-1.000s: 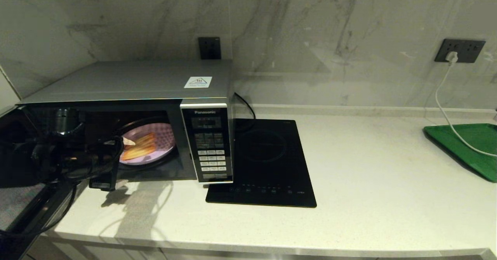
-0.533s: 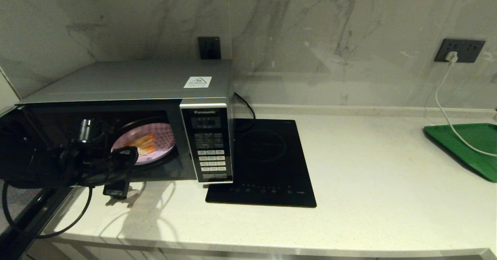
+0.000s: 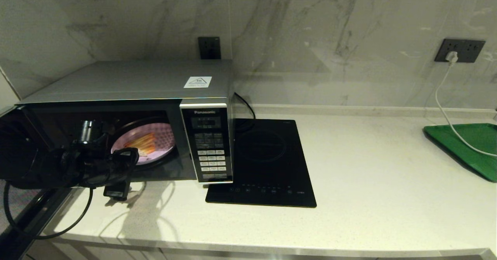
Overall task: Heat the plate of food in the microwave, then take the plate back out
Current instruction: Take the plate out of the microwave
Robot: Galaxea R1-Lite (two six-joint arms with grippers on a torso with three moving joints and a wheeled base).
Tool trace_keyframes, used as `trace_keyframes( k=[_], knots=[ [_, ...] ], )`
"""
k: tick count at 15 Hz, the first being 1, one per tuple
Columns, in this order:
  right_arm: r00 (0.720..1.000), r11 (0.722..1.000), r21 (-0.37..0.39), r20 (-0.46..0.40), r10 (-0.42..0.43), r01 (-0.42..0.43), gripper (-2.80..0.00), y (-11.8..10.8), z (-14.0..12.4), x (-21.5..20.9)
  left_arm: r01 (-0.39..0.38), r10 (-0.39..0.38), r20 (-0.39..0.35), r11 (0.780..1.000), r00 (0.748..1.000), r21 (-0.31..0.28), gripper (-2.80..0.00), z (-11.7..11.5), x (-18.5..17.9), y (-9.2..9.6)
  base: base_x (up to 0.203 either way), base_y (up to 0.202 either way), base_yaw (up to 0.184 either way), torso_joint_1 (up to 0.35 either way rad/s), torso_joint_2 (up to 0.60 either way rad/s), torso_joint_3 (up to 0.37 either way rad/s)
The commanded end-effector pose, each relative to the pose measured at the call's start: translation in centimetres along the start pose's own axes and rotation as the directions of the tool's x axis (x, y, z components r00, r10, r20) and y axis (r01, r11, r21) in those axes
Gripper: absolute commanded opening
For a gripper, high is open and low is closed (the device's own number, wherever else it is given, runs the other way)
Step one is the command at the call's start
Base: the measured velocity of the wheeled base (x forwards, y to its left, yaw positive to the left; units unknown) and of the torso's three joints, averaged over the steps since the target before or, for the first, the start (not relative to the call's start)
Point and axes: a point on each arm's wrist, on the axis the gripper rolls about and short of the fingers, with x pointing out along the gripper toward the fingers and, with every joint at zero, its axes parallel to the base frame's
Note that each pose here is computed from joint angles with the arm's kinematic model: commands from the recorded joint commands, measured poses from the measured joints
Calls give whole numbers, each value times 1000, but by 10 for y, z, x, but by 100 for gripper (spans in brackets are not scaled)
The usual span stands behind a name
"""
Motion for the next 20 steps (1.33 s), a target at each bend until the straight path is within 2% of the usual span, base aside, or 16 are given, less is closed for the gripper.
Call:
trace_keyframes(
  k=[1,6,10,20],
  knots=[
    [1000,1000,0,-1,0,0,-280,0,0,0,2,-2,7,1000,1000,-10,-280,1,-1,0,0,0,0,0,0,0],
    [1000,1000,0,-1,0,0,-280,0,0,0,38,-38,7,999,999,0,-280,-2,-17,-5,0,0,0,0,0,0],
    [1000,1000,-1,-1,0,0,-280,0,0,0,54,-54,8,998,999,33,-280,-2,-30,-9,0,0,0,0,0,0],
    [1000,1000,0,-1,0,0,-280,0,0,0,48,-48,4,998,999,33,-280,-2,-29,-8,0,0,0,0,0,0]
  ],
)
